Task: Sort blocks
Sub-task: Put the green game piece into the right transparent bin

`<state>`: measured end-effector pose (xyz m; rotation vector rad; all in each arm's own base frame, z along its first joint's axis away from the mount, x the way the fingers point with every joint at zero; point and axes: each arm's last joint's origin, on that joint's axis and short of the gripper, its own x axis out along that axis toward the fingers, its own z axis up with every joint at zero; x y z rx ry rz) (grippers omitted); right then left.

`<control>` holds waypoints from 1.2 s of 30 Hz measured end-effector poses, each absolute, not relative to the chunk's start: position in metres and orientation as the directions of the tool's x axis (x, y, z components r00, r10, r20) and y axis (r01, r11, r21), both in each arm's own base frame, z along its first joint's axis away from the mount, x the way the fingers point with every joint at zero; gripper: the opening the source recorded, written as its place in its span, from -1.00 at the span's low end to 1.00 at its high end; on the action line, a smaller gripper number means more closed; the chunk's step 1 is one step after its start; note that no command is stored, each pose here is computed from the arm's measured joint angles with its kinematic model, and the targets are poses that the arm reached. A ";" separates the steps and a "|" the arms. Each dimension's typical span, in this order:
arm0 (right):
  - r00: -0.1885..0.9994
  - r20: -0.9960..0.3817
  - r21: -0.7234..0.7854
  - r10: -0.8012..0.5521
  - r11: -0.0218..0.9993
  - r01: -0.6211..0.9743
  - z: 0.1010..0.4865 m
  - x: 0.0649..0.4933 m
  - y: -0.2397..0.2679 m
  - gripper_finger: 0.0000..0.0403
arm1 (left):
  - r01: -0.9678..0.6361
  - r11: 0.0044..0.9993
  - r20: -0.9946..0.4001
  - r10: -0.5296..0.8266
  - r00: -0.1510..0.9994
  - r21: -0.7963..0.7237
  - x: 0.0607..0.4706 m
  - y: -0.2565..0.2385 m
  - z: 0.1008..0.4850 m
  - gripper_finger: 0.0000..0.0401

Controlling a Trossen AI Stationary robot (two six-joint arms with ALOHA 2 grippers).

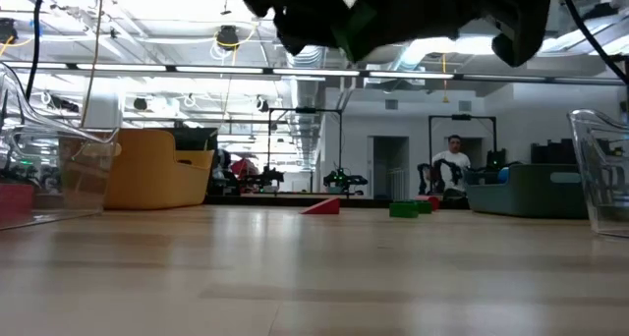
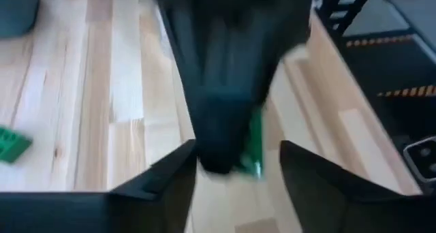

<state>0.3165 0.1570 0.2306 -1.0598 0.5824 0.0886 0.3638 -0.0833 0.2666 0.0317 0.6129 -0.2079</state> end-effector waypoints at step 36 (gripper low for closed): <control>-0.050 -0.986 0.122 0.158 0.895 0.430 0.194 0.185 0.145 -0.43 | 0.050 0.970 -0.608 0.108 0.787 0.237 0.342 -0.094 0.229 0.31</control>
